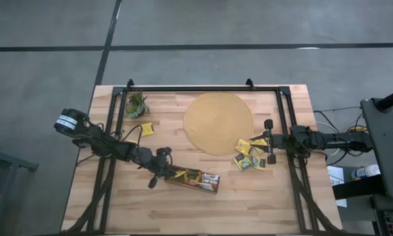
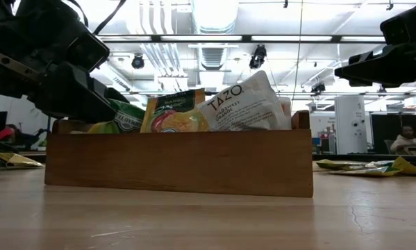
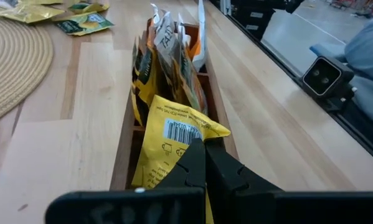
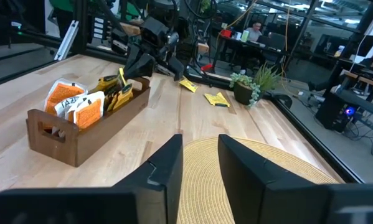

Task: Pick & Place Tea
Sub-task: Put the yellow tea bag into the left section of the wooden organizer

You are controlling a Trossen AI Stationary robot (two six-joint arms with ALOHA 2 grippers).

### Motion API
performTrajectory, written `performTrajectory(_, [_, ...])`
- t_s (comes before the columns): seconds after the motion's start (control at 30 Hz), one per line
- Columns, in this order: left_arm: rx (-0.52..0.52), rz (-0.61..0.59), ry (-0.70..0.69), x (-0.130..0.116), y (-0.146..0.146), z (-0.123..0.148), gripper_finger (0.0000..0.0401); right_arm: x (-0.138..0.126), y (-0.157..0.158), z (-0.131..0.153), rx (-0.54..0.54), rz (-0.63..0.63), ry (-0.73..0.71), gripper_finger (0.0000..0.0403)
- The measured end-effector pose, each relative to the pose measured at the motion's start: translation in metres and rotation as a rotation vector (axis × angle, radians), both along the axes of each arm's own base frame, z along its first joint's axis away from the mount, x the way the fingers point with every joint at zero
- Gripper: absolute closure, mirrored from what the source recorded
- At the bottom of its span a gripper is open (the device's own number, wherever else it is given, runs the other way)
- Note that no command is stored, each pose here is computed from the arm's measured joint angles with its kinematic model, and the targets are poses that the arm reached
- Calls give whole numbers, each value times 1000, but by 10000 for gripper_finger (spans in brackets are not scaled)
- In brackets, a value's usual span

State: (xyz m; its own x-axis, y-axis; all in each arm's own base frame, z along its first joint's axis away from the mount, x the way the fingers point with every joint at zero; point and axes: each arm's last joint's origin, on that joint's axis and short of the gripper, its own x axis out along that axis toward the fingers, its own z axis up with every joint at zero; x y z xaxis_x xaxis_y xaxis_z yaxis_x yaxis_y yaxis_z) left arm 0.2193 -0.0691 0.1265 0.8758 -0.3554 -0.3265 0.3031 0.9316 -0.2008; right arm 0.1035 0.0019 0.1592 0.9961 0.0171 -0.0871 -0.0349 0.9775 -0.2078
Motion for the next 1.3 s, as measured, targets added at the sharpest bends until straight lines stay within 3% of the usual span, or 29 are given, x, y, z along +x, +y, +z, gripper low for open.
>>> performTrajectory(0.17, [4, -31, 1, -1, -1, 0, 382, 0, 0, 0, 0, 0, 0, 300])
performTrajectory(0.37, [10, -32, 1, -1, -1, 0, 285, 0, 0, 0, 0, 0, 0, 309])
performTrajectory(0.5, [38, 78, -5, -4, 2, 2, 218, 0, 0, 0, 0, 0, 0, 315])
performTrajectory(0.6, [67, 201, -15, -7, 4, 7, 190, 0, 0, 0, 0, 0, -1, 319])
performTrajectory(0.7, [74, 252, -5, -12, 2, 11, 182, 0, 0, 0, 0, 0, -1, 322])
performTrajectory(1.1, [40, 269, -22, -26, -7, 29, 181, 0, 0, 0, 0, 0, 0, 314])
performTrajectory(1.3, [33, 249, -29, -23, -18, 52, 181, 0, 0, 0, 0, 0, -1, 314])
